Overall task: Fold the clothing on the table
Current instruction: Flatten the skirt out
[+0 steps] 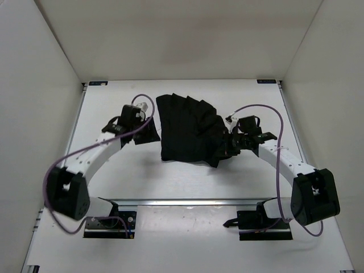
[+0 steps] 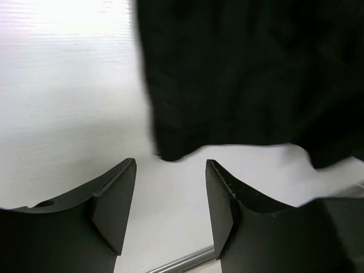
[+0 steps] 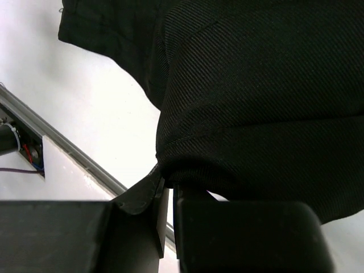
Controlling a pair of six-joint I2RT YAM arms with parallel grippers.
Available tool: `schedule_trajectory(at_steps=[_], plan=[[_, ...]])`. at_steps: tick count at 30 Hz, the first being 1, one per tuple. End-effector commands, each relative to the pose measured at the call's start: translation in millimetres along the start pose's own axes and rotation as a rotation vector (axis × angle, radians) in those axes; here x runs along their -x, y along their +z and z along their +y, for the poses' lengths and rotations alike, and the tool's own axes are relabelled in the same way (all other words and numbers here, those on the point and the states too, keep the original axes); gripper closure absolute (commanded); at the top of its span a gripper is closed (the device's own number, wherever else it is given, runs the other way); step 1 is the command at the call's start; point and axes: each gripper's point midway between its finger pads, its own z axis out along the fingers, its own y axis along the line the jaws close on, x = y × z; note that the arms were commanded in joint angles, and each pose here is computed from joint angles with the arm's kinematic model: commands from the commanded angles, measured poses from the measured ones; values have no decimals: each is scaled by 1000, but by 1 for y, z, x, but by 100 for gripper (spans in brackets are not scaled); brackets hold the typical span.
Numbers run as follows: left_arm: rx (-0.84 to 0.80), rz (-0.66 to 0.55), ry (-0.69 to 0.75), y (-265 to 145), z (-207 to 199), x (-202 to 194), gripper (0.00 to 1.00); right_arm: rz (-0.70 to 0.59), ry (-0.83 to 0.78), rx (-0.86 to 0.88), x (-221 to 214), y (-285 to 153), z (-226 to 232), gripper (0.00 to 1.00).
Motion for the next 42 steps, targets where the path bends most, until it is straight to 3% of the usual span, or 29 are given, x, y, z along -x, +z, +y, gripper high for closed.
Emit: schedule_trajectory(at_steps=[1, 4, 14, 21, 26, 27, 29, 31, 36, 40, 42], plan=[[-183, -95, -54, -9, -37, -13, 37, -71, -42, 13, 18, 4, 6, 100], [-213, -87, -133, 7, -31, -45, 37, -76, -45, 14, 17, 5, 4, 100], [-216, -108, -255, 28, -20, -59, 33, -90, -41, 18, 14, 3, 3, 100], [-193, -48, -259, 47, -27, -75, 33, -99, -44, 19, 17, 1, 2, 100], [-163, -72, -289, 57, -19, -78, 36, -105, -41, 21, 17, 0, 2, 100], [-165, -74, -295, 59, -19, -78, 39, -108, -35, 25, 17, -1, 3, 100], [-153, -86, -296, 65, -19, -73, 57, -105, -43, 30, 16, -1, 5, 100], [-164, -94, -300, 68, -22, -65, 96, -101, -31, 22, 16, -3, 3, 100], [-222, -176, -269, 40, -41, -11, 100, -133, -67, 20, 31, -28, 14, 100], [-287, -377, -240, -50, -60, 57, 100, -284, -161, 44, 74, -85, 46, 99], [-324, -521, -226, -119, -68, 90, 100, -400, -212, 59, 101, -126, 68, 100]])
